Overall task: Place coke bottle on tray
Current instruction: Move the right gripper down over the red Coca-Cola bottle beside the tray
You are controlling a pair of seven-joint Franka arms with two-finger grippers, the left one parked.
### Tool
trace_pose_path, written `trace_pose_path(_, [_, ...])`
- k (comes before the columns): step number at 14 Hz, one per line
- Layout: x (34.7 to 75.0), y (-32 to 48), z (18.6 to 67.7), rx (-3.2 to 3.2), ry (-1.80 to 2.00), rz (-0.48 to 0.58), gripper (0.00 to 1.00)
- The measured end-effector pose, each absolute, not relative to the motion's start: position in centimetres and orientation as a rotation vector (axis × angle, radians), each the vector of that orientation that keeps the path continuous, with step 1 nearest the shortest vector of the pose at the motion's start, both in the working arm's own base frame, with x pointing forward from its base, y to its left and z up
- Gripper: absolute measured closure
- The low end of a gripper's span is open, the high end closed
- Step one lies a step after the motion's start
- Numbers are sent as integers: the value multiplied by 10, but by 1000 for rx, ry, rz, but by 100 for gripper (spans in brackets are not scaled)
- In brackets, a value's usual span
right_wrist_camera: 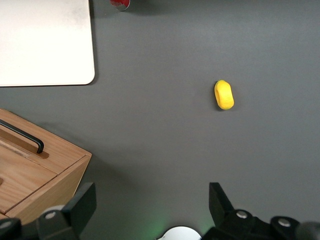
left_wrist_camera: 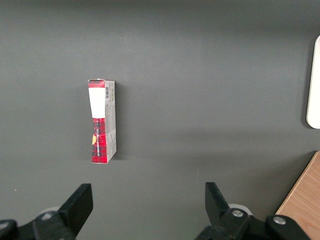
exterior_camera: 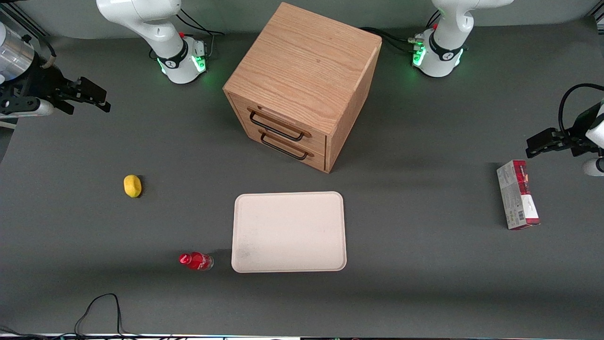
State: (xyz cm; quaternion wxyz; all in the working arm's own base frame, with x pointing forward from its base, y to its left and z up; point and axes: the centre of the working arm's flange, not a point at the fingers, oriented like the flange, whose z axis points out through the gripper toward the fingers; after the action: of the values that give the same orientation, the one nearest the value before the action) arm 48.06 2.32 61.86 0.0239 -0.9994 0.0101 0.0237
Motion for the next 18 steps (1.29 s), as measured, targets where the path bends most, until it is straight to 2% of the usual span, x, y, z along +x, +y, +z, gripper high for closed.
trace_pose_path(5, [503,23,616,-3115,32,77,0])
trace_pose_path(9, [578,37,621,-3124,11,-4,0])
trace_pose_path(15, [689,116,538,-3090,-153,24,0])
trace_pose_path(18, [723,126,502,-3077,-158,-31,0])
